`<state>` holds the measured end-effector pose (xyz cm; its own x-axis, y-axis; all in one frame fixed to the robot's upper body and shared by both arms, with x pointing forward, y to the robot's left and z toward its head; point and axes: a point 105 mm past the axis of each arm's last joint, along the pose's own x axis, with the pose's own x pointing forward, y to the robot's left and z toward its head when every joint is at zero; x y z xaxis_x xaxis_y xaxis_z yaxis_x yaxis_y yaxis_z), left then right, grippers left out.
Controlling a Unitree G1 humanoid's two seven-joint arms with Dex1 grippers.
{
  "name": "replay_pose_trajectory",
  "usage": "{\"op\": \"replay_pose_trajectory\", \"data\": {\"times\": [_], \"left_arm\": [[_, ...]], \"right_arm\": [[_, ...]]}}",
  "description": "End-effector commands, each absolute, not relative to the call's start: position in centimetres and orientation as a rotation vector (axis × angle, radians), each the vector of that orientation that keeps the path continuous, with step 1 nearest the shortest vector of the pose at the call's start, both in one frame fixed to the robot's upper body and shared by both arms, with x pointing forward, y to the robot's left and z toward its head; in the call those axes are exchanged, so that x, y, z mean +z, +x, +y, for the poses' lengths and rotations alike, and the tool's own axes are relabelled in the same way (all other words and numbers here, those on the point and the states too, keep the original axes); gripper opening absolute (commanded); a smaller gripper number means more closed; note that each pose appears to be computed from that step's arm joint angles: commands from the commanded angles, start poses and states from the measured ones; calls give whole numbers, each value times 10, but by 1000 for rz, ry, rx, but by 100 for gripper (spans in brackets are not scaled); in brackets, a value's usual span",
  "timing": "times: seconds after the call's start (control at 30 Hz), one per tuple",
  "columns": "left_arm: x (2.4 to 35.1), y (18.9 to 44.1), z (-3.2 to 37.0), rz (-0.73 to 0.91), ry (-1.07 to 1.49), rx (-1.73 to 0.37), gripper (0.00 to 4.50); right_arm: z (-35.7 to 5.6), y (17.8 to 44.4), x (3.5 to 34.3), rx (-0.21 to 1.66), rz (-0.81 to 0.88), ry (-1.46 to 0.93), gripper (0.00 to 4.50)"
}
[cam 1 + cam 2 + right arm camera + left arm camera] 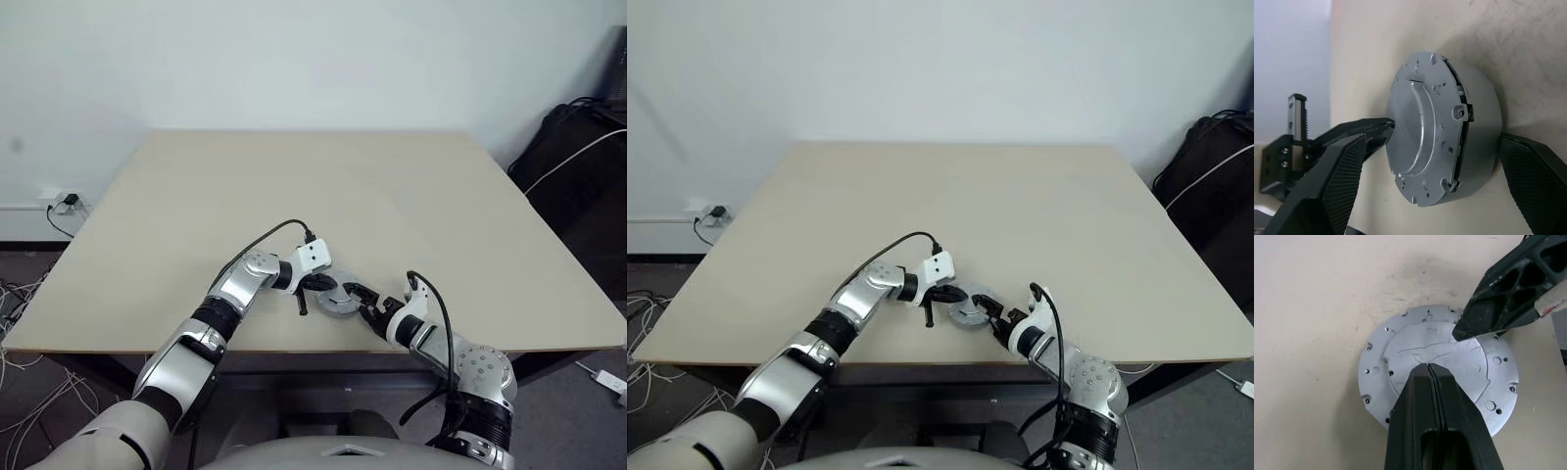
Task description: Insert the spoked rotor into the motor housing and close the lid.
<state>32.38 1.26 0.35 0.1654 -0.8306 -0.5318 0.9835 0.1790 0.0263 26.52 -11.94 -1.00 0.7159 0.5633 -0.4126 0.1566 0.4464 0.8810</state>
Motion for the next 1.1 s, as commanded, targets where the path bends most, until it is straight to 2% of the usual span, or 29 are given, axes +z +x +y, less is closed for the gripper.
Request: {"op": "replay_pose_trajectory", "data": {"times": [0.03, 0.27, 0.4, 0.53, 0.63, 0.67, 1.1], "left_arm": [[-4, 320, 15, 478, 430, -1350, 0], [-7, 317, 18, 490, 426, -1348, 0], [-8, 316, 20, 496, 426, -1347, 0], [-9, 316, 20, 500, 426, -1346, 0], [-9, 316, 23, 503, 426, -1342, 0], [-9, 316, 24, 505, 427, -1340, 0], [-13, 315, 35, 525, 426, -1318, 0]], "right_arm": [[-100, 272, -3, 358, 743, 1172, 449], [-90, 267, -3, 412, 759, 1189, 449], [-87, 265, 5, 472, 736, 1201, 361], [-85, 262, 8, 500, 735, 1198, 227], [-86, 262, 4, 476, 743, 1193, 148], [-86, 263, 4, 472, 742, 1194, 134], [-86, 265, 6, 452, 712, 1171, 133]]}}
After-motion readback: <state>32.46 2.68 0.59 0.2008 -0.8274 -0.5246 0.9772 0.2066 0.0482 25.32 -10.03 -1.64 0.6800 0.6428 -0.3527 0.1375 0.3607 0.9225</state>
